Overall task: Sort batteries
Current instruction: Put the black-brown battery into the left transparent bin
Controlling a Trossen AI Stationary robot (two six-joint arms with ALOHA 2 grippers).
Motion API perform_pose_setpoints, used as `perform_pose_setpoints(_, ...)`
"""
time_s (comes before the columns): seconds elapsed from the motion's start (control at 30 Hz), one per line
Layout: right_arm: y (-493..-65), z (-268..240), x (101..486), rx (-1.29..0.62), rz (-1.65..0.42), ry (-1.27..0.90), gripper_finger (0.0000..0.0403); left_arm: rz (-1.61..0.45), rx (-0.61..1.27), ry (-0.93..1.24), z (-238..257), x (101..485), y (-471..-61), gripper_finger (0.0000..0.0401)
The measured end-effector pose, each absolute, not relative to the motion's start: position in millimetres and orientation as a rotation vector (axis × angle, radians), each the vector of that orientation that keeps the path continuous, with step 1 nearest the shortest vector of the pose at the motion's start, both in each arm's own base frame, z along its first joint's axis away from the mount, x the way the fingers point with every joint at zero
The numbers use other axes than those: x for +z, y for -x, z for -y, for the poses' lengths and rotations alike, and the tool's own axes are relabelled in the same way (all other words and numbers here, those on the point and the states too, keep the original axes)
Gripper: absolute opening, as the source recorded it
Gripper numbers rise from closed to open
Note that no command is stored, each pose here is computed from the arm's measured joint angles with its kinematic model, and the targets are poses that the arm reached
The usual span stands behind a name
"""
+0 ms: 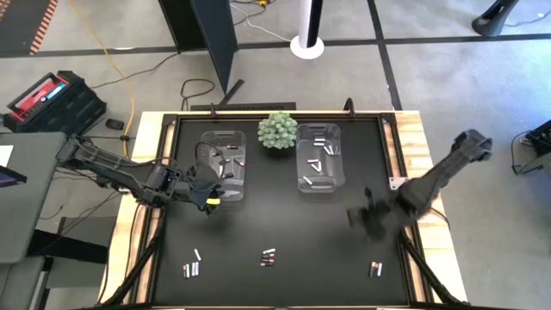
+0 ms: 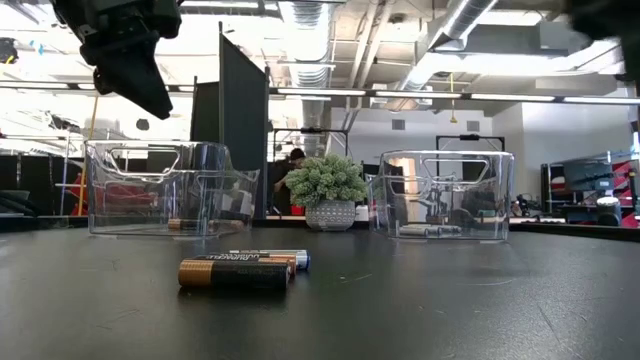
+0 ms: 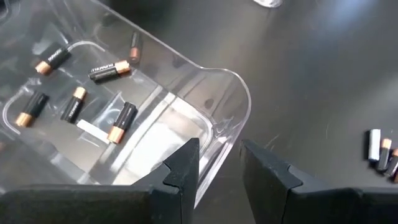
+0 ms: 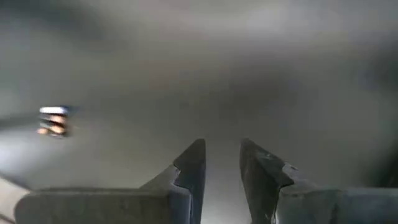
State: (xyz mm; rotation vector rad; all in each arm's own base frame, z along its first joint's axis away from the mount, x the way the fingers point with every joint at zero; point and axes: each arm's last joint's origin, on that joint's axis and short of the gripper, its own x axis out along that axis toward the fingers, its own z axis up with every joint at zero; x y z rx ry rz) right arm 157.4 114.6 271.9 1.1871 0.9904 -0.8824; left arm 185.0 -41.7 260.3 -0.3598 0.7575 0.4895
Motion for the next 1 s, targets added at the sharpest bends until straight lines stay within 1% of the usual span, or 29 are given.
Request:
perform_pose_setpoints(0.07,-154,-136,262,-0.946,-0.991,-1.241,0.0113,-0.756,0.491,0.364,42,260,-185,0.0112)
perform_pose_setpoints(0.2,-168,-167,241,-0.904,-1.075,-1.28,0.0113,-0.757,0.491,0.363,42,260,-185,0.0112)
perform_pose_setpoints(0.33,-182,-181,215,-0.949,-1.096,-1.219,0.0113,-0.757,0.49,0.363,42,260,-185,0.0112)
perform_pose_setpoints(0.5,-179,-199,191,-1.033,-1.335,-1.181,0.0113,-0.779,0.46,0.379,43,260,-185,0.0112)
perform_pose_setpoints(0.57,-174,-207,186,-1.042,-1.377,-1.173,0.0113,-0.79,0.448,0.384,43,259,-185,0.0112)
perform_pose_setpoints(0.63,-173,-214,183,-1.01,-1.396,-1.182,0.0113,-0.793,0.446,0.378,43,259,-184,0.0112)
perform_pose_setpoints(0.73,-173,-220,180,-0.979,-1.406,-1.188,0.0113,-0.794,0.444,0.374,43,259,-184,0.0112)
perform_pose_setpoints(1.0,-171,-222,179,-0.971,-1.41,-1.182,0.0113,-0.793,0.445,0.376,43,259,-184,0.0112)
